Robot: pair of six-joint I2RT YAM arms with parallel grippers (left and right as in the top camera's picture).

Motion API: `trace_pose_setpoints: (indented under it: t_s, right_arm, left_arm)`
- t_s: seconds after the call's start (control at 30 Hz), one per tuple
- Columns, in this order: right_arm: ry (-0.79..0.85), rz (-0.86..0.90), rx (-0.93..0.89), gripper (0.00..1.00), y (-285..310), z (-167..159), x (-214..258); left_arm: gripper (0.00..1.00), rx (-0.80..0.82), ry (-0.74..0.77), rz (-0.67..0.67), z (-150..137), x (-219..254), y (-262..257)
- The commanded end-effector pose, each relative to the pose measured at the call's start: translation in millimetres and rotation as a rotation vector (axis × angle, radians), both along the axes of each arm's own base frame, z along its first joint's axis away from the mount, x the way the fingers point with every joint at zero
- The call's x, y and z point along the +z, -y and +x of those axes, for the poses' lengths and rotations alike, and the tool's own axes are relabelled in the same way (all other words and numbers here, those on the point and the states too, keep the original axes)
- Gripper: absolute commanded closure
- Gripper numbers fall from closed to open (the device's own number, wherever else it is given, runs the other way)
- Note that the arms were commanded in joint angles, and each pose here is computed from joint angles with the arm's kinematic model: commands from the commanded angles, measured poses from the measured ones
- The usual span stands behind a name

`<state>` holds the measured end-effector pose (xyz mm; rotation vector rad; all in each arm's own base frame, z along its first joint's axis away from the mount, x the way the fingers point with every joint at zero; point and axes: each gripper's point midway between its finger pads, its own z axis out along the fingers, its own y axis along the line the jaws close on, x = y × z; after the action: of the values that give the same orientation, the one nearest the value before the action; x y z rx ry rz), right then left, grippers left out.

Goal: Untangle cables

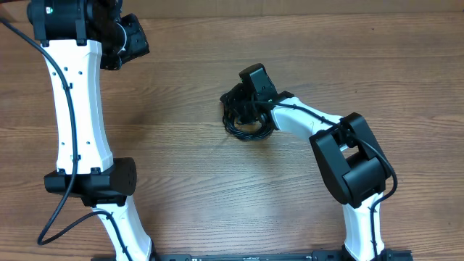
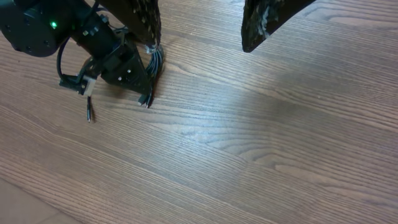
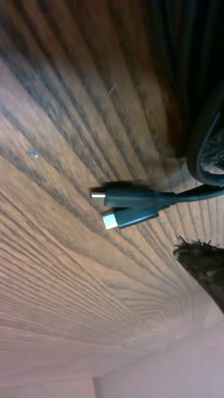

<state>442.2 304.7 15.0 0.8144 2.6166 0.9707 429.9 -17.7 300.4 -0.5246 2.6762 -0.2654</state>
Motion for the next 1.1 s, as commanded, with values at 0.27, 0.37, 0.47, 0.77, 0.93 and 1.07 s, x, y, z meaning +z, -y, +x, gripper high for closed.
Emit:
trace_pose_setpoints:
  t_s: [0.27,0.37,0.47,0.77,0.93,1.07]
  right_arm:
    - [-0.054,-0.183,0.274,0.96,14.5,-38.1,-42.3]
    - [-0.026,-0.179,0.415,0.96,17.0,-49.1,-27.9]
    - [0.032,-0.121,0.603,0.96,23.3,-68.5,18.6]
    - [0.217,-0.049,0.790,0.96,42.6,-132.5,160.2]
    - [0.338,-0.019,0.759,0.96,56.3,-152.1,220.9]
    - [0.365,0.048,0.719,0.96,64.4,-156.7,245.3]
  left_arm:
    - [0.57,-0.045,-0.013,-0.004,2.3,-6.1,9.6]
    - [0.58,-0.066,-0.012,0.001,2.0,-6.1,13.9]
    - [0.67,-0.141,-0.003,-0.008,1.2,-5.3,22.1]
    - [0.66,-0.528,0.064,-0.223,-13.5,8.6,97.3]
    - [0.65,-0.639,0.051,-0.294,-27.4,9.3,136.9]
    - [0.66,-0.708,0.011,-0.299,-40.5,1.0,164.9]
